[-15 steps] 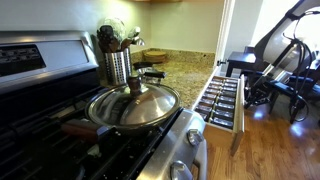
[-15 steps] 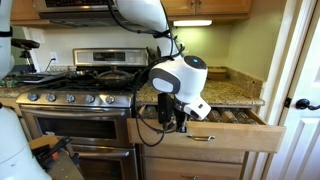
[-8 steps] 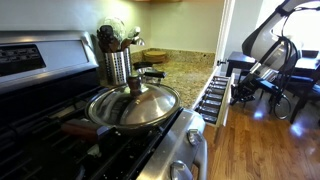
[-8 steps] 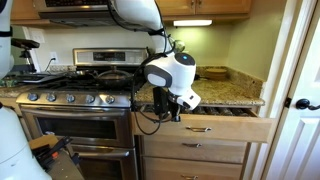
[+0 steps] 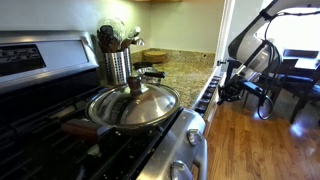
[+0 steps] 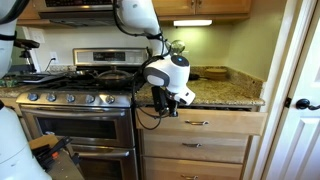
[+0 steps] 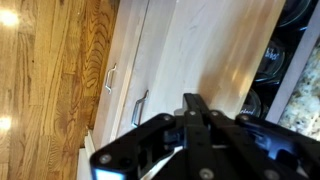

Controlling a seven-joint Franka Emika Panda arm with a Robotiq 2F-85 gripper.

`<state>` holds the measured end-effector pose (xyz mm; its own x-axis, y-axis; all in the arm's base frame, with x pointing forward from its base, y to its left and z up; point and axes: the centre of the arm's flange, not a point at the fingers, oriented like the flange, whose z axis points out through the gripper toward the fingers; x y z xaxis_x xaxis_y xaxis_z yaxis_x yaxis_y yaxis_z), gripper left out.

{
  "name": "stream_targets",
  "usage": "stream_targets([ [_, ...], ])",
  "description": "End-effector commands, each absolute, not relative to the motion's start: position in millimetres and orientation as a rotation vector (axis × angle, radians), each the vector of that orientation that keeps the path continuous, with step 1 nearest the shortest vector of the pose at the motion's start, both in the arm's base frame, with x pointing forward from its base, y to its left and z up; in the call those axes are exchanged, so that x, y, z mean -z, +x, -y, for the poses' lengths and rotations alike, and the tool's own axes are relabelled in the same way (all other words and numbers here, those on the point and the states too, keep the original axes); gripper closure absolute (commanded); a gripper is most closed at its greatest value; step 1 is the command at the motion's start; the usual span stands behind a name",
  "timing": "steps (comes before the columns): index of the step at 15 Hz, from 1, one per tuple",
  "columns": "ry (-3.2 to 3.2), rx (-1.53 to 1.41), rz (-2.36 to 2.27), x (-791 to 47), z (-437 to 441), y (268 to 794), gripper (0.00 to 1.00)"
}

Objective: Close the drawer

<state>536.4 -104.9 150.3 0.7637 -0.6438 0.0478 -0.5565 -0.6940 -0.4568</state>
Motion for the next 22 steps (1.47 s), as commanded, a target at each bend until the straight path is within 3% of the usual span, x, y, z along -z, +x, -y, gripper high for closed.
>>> stream_targets([
  [1,-2.544,0.309,-0.878,-141.0,84.7,556.9,0.96],
  [15,-2.59,0.344,-0.755,-141.7,64.5,559.2,0.96],
  [16,-2.629,0.313,-0.76,-147.5,68.3,545.4,0.71],
  [18,-2.669,0.315,-0.744,-156.8,80.3,516.9,0.65],
  [22,-2.74,0.289,-0.704,-185.5,102.6,468.5,0.4],
])
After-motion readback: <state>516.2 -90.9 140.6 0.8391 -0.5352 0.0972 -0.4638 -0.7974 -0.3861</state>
